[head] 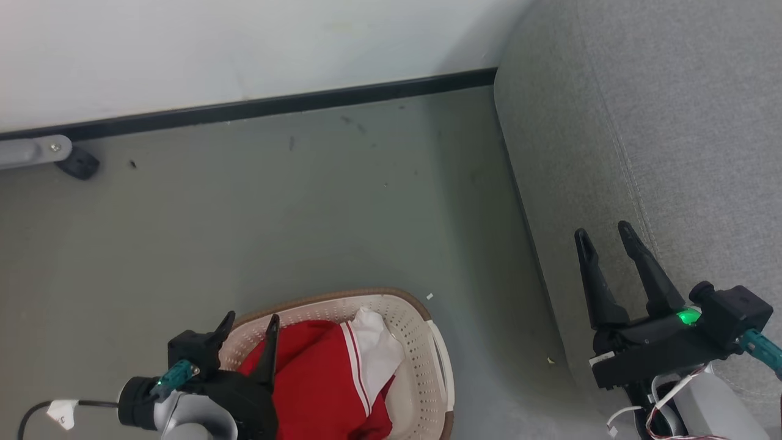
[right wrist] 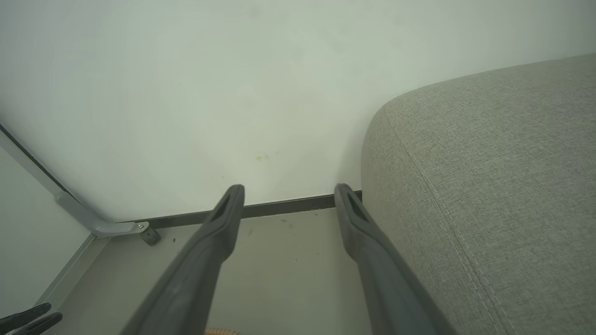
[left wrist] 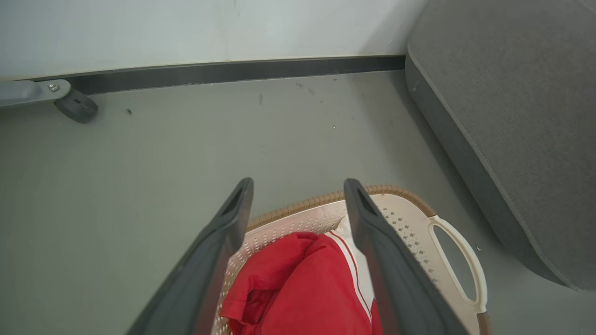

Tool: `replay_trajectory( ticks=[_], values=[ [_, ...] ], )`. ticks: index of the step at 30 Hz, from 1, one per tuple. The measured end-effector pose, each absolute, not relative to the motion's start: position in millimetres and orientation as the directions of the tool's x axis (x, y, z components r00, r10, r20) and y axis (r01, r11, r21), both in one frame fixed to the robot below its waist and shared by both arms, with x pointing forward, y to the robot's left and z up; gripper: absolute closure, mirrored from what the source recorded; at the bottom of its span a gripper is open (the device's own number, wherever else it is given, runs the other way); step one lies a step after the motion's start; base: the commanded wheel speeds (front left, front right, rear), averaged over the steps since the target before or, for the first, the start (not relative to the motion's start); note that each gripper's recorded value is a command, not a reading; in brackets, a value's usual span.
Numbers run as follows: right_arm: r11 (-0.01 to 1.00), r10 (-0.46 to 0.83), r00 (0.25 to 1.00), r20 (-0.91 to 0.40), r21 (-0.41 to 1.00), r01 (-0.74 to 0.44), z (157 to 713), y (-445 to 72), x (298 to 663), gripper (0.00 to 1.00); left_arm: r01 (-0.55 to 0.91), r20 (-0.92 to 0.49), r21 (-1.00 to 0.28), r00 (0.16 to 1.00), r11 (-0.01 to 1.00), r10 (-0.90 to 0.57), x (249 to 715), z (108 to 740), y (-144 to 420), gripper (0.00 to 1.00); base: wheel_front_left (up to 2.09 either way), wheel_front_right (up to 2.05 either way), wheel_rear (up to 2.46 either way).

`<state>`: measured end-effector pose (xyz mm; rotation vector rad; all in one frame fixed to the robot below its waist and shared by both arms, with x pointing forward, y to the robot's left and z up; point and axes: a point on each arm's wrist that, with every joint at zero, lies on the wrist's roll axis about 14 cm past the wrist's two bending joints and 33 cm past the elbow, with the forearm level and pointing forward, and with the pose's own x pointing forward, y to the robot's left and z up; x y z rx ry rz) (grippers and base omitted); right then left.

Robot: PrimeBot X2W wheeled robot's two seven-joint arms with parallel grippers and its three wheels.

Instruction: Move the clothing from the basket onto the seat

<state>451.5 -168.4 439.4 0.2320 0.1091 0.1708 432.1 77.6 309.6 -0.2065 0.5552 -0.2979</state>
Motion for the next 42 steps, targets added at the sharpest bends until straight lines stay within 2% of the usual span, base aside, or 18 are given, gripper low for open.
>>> replay_trajectory(
  ticks=[11, 22, 35, 42],
  values=[
    [0.965, 0.150, 0.979, -0.135, 0.234, -0.115, 409.2, -177.7, 471.5, 0.00, 0.269, -0.653, -0.287, 0.647, 0.919, -0.393, 427.7, 240.2, 53.4, 0.00, 0.00, 0.00, 0.00],
    [0.971, 0.124, 0.969, -0.214, 0.229, -0.074, 371.7, -186.6, 476.2, 0.00, 0.278, -0.778, -0.310, 0.476, 0.909, -0.410, 407.5, 179.2, 42.8, 0.00, 0.00, 0.00, 0.00],
    [0.972, 0.121, 0.956, -0.268, 0.229, -0.059, 337.0, -184.5, 486.8, 0.00, 0.323, -0.869, -0.310, 0.284, 0.894, -0.404, 383.2, 126.1, 35.9, 0.00, 0.00, 0.00, 0.00],
    [0.971, 0.113, 0.949, -0.294, 0.233, -0.043, 326.0, -184.5, 484.2, 0.00, 0.352, -0.896, -0.298, 0.217, 0.887, -0.387, 377.0, 110.7, 35.0, 0.00, 0.00, 0.00, 0.00]
  ],
)
